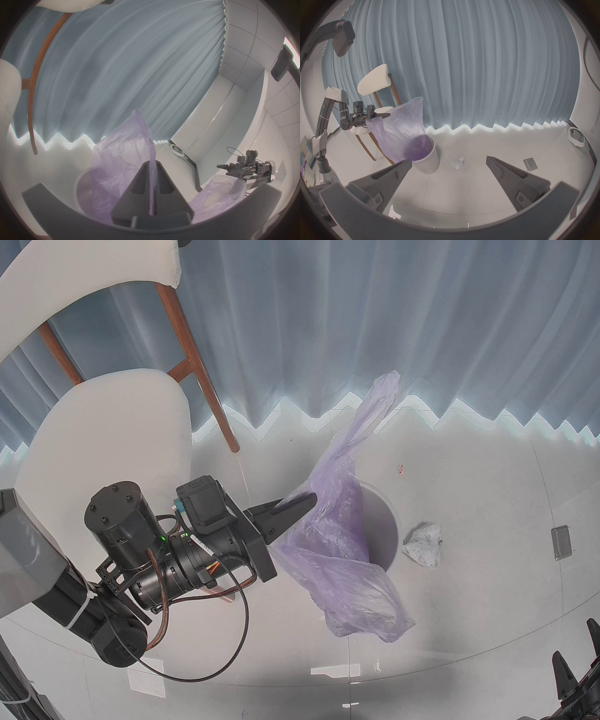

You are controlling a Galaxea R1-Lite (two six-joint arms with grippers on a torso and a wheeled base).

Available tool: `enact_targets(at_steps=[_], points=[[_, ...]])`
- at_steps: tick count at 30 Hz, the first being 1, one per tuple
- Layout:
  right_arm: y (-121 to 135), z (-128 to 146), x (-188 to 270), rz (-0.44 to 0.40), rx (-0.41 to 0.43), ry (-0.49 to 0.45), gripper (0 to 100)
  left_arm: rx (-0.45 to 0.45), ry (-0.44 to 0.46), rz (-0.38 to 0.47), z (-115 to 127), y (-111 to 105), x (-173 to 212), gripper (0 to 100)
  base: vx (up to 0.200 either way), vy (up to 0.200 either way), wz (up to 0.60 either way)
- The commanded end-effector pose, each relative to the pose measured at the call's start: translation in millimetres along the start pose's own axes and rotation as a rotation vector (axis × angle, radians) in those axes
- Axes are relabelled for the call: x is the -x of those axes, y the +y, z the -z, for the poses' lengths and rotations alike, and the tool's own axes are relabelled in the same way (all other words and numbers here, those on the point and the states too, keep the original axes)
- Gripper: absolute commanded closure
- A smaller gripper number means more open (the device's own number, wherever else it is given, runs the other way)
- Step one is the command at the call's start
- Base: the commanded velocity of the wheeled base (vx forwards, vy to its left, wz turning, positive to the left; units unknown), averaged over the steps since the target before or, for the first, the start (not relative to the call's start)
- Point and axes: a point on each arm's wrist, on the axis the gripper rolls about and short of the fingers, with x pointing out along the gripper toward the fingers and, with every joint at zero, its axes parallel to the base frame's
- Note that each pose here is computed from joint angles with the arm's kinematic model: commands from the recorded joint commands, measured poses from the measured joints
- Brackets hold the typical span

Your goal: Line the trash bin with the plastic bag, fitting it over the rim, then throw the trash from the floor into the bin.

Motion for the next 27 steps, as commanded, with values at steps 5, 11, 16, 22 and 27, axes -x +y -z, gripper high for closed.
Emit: enact_targets(at_steps=[5, 11, 16, 22, 27], points=[[0.0, 4.4, 0.2, -0.001, 0.000, -0.002, 0, -0.001, -0.007, 0.011, -3.7, 0.3, 1.4, 100, 0.040, 0.000, 0.00], [0.0, 4.4, 0.2, -0.001, 0.000, -0.002, 0, -0.005, -0.007, 0.013, -4.1, 0.1, 1.5, 100, 0.200, 0.000, 0.00], [0.0, 4.4, 0.2, -0.001, 0.000, -0.002, 0, -0.008, -0.011, 0.014, -5.1, 0.2, 0.8, 100, 0.200, 0.000, 0.00], [0.0, 4.4, 0.2, -0.001, 0.000, -0.002, 0, -0.017, -0.010, 0.019, -4.7, -3.0, 0.9, 100, 0.200, 0.000, 0.00], [0.0, 4.4, 0.2, -0.001, 0.000, -0.002, 0, -0.102, -0.002, -0.030, -1.0, -3.8, 4.5, 100, 0.160, 0.000, 0.00]])
